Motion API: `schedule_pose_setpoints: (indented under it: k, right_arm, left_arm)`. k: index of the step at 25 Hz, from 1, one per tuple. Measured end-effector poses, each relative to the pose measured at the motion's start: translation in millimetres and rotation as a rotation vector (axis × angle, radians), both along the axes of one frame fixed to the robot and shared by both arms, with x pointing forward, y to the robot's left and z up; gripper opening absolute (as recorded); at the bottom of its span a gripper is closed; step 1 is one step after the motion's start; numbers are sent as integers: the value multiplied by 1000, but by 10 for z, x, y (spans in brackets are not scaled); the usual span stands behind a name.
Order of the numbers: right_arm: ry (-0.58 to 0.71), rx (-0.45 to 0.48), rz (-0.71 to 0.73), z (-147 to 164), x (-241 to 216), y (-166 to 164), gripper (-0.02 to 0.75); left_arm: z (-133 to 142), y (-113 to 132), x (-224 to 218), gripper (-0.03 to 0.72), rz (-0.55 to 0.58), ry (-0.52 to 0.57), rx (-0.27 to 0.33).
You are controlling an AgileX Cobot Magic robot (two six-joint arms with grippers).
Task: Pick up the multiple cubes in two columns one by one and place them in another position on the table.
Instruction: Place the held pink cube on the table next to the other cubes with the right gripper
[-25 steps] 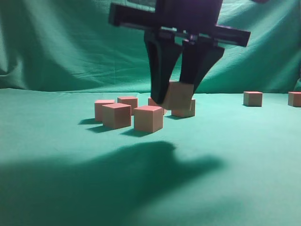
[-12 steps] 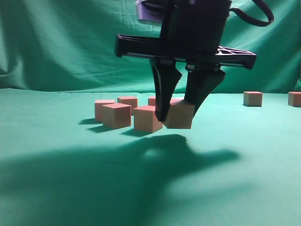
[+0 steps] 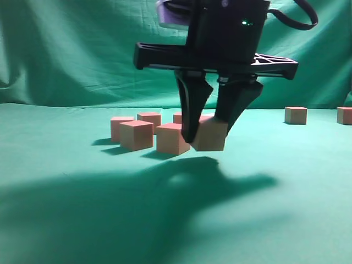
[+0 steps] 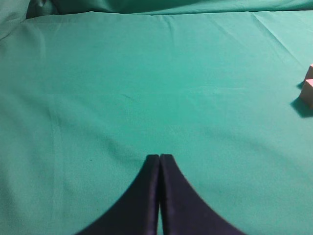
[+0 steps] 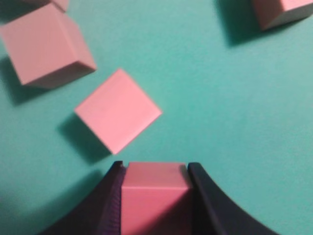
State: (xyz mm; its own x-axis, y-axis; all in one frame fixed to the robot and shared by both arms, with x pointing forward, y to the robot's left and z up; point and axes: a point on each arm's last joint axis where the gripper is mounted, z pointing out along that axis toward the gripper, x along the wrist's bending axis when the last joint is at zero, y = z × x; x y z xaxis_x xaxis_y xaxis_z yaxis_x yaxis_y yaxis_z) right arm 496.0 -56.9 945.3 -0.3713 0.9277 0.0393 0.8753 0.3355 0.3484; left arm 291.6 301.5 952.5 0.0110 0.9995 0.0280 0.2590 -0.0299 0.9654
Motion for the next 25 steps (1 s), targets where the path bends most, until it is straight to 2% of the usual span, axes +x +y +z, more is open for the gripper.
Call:
schedule_pose_setpoints:
  k: [25]
  right_arm:
    - [8,-39,28,-103,-13,29,263]
  left_arm:
    - [0,0,0,0,0,0,0]
